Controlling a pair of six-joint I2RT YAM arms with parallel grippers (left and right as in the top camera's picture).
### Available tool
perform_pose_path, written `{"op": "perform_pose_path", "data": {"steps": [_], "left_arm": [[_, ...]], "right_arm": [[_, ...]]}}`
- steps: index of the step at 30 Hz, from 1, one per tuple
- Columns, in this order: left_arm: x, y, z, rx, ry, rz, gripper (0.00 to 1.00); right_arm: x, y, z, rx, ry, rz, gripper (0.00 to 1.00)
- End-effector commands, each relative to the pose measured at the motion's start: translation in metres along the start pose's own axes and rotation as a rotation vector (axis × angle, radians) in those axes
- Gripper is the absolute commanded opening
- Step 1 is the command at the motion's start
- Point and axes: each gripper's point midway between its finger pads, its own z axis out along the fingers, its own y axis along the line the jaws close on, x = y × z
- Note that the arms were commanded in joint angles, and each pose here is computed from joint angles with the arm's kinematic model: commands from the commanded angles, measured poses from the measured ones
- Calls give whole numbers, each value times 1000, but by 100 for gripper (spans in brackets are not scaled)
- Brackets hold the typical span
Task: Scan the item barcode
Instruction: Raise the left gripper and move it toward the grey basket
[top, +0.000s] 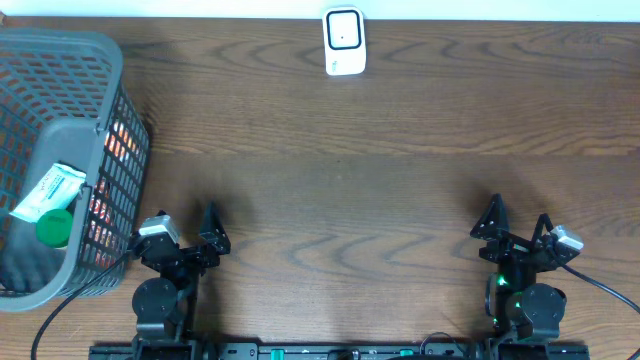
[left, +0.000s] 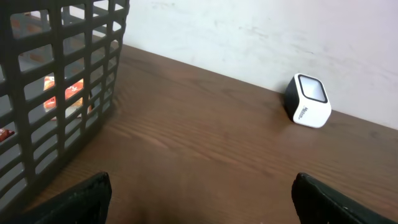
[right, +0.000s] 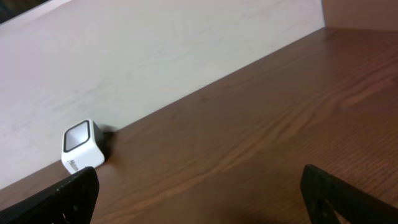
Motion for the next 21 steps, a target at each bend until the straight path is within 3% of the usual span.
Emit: {"op": "perform_pose_path", "data": {"steps": [1,9,11,14,16,21], "left_arm": [[11,8,3,-28,17,7,93],[12,1,2,5,25,-17,93],[14,-13,1,86,44,-33,93],[30,-53,-8,331,127,77,93],[33,-67,-14,418,155,111,93],[-24,-91,-25,463,141,101,93]], "right_arm": [[1,0,0,0,3,6,99],[1,0,0,0,3,6,99],[1,0,0,0,3,6,99],[1,0,0,0,3,6,99],[1,0,0,0,3,6,99],[1,0,0,0,3,6,99]]}}
